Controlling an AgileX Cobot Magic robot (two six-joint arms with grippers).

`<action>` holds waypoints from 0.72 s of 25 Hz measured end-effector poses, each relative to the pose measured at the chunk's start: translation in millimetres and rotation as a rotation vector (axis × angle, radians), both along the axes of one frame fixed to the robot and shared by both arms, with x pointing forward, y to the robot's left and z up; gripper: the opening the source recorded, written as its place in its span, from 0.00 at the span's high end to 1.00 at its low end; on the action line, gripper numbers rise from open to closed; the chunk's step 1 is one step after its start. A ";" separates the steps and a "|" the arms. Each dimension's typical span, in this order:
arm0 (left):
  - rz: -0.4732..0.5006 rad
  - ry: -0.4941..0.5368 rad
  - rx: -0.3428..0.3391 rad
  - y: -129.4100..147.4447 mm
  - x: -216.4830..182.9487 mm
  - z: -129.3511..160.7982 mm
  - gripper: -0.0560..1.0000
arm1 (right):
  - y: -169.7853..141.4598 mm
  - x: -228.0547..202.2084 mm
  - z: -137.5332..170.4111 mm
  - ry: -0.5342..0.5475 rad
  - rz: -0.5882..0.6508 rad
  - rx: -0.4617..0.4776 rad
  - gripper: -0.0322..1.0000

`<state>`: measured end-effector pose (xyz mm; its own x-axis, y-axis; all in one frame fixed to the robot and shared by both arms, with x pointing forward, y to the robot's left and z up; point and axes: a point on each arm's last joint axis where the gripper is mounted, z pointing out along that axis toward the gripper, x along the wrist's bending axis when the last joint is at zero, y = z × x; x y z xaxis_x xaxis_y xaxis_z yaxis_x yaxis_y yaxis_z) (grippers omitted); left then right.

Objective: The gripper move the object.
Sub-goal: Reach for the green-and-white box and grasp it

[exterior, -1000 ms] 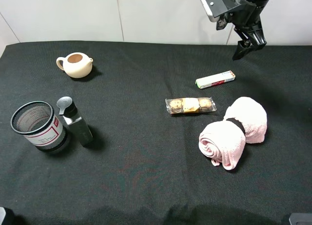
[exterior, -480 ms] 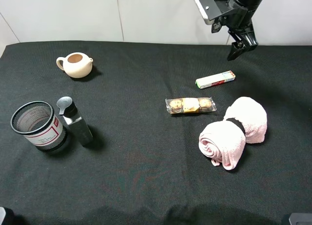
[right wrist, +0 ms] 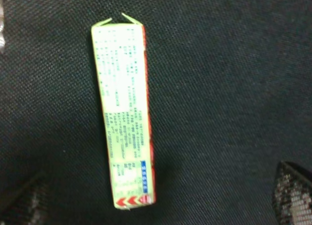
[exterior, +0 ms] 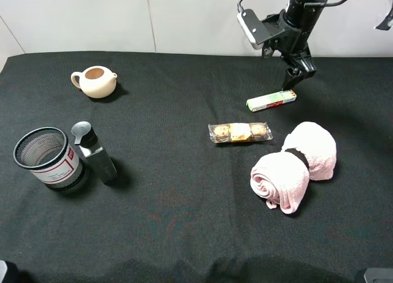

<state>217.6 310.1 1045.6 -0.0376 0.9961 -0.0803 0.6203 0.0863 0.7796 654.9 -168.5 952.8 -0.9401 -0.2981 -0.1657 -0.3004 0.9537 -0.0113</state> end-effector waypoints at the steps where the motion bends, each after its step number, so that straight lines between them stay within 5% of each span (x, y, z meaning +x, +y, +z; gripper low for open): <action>1: 0.000 0.000 0.000 0.0 0.0 0.0 0.16 | 0.1 0.4 -2.8 0.005 0.000 -0.002 0.30; 18: 0.000 0.000 0.000 0.0 0.0 0.0 0.16 | -15.8 11.4 -22.0 0.009 -0.034 0.007 0.30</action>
